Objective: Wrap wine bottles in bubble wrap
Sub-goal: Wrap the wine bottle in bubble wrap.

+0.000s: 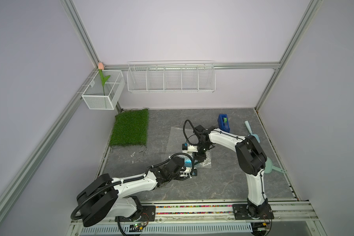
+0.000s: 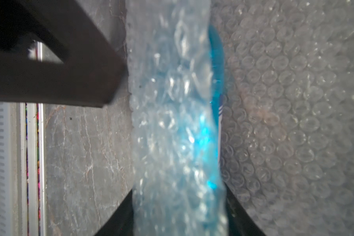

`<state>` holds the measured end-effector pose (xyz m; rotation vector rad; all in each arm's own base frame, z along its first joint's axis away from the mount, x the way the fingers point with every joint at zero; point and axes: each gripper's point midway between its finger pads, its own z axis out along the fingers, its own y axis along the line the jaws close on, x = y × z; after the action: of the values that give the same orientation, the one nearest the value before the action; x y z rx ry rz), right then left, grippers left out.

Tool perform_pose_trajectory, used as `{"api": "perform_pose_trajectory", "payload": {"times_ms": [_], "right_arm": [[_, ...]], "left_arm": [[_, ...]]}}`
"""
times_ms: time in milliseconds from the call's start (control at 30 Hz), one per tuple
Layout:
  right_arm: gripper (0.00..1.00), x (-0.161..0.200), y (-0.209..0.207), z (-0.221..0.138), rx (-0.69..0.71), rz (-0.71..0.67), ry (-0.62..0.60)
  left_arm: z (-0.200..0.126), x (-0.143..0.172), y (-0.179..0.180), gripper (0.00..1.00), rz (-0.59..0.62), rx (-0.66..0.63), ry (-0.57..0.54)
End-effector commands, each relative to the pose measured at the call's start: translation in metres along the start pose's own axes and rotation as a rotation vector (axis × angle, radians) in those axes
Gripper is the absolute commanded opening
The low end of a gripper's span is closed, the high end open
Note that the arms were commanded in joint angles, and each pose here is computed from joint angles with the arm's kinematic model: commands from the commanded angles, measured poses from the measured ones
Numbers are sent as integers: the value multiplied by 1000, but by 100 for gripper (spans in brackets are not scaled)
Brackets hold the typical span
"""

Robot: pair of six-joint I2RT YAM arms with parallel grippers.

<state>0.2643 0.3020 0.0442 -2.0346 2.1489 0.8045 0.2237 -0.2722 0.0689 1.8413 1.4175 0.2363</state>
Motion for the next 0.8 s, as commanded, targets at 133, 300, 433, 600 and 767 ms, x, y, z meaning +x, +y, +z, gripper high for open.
{"api": "perform_pose_trajectory", "payload": {"times_ms": [133, 300, 433, 600, 767], "right_arm": [[40, 1, 15, -3, -108, 55, -19], [52, -2, 10, -11, -88, 79, -62], [91, -9, -4, -25, -16, 117, -150], [88, -18, -14, -67, 117, 133, -303], [88, 3, -49, -132, 485, 252, -403]], "left_arm": [[37, -4, 21, 74, 13, -31, 54], [47, 9, 7, 67, -3, 82, 102], [47, 12, -6, 62, -44, 151, 103], [49, 13, -23, 59, -82, 244, 107], [47, 7, -26, 54, -131, 335, 109]]}}
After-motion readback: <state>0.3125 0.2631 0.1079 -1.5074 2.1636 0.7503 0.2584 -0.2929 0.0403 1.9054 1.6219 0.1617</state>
